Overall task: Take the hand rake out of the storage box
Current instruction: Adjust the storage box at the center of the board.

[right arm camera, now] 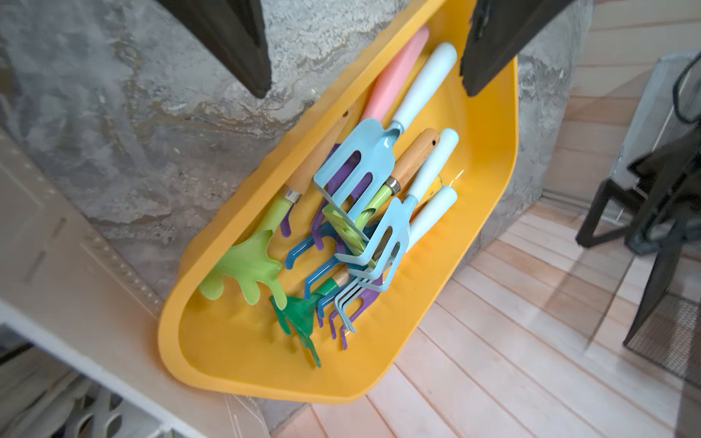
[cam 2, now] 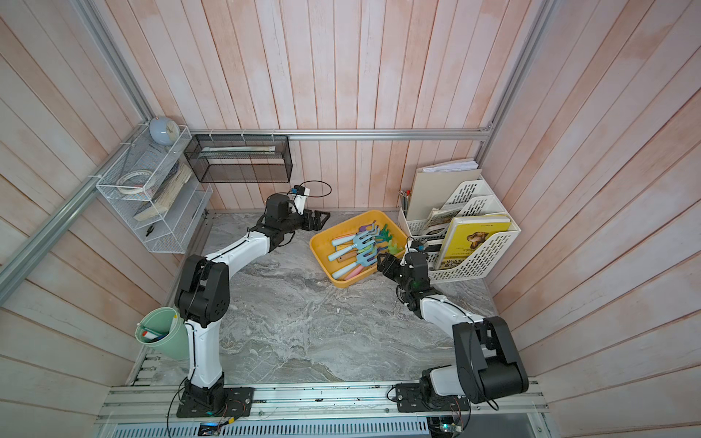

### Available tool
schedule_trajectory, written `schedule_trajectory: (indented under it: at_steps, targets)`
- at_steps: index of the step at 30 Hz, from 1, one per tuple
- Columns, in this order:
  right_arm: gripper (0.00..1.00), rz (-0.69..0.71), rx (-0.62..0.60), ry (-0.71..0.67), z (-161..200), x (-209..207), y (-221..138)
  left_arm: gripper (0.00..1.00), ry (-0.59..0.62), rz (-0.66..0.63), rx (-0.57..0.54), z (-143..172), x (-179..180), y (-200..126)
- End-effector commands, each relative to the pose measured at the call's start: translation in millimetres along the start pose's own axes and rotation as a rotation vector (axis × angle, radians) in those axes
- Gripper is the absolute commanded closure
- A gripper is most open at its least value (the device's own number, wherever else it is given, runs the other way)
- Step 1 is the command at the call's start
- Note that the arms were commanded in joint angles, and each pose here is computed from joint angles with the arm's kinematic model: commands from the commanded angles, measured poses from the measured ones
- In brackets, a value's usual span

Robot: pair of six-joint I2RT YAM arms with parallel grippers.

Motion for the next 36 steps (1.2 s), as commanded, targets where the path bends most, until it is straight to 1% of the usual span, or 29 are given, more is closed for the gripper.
schedule_trajectory:
  at_steps: [1, 5, 8, 12, 16, 18, 23, 26, 30, 32, 36]
  targets:
    - [0.27, 0.180, 0.032, 0.033, 6, -21, 12, 0.00, 0.014, 0.017, 0.069, 17, -2, -5]
    - [0.29, 0.250, 0.021, 0.030, 8, -30, 20, 0.00, 0.026, -0.016, 0.037, 18, -7, -27]
    - [0.36, 0.261, 0.031, 0.018, 9, -30, 30, 0.00, 0.022, -0.038, 0.017, 16, -11, -43]
    - [0.49, 0.268, 0.061, -0.011, 8, -25, 47, 0.00, 0.028, -0.083, 0.009, 16, -14, -63]
    - [0.63, 0.264, 0.106, -0.048, 10, -21, 62, 0.00, 0.017, -0.129, 0.012, 19, -8, -79]
    - [0.70, 0.264, 0.132, -0.076, 13, -18, 67, 0.00, -0.001, -0.144, 0.028, 25, -3, -85]
    - [0.85, 0.265, 0.209, -0.135, 22, -15, 75, 0.00, -0.049, -0.173, 0.024, 42, 6, -108]
    - [0.86, 0.273, 0.216, -0.155, 21, -12, 78, 0.00, -0.072, -0.185, 0.014, 50, 8, -121]
    - [0.89, 0.259, 0.240, -0.204, 23, 0, 85, 0.00, -0.080, -0.192, 0.005, 52, 6, -130]
    - [0.92, 0.257, 0.254, -0.233, 25, 6, 91, 0.00, -0.083, -0.190, -0.004, 51, 4, -134]
    - [0.95, 0.250, 0.293, -0.288, 36, 17, 106, 0.00, -0.089, -0.189, -0.023, 51, 0, -140]
Point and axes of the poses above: each gripper's point midway between its finger pads, its own y axis out along the fingers, its own x axis along the line the jaws close on, z = x × y, the point moved 6 cm from there along -y, back along the fingers, and after that the axes turned 14 degrees about y, right-handed, at the moved point
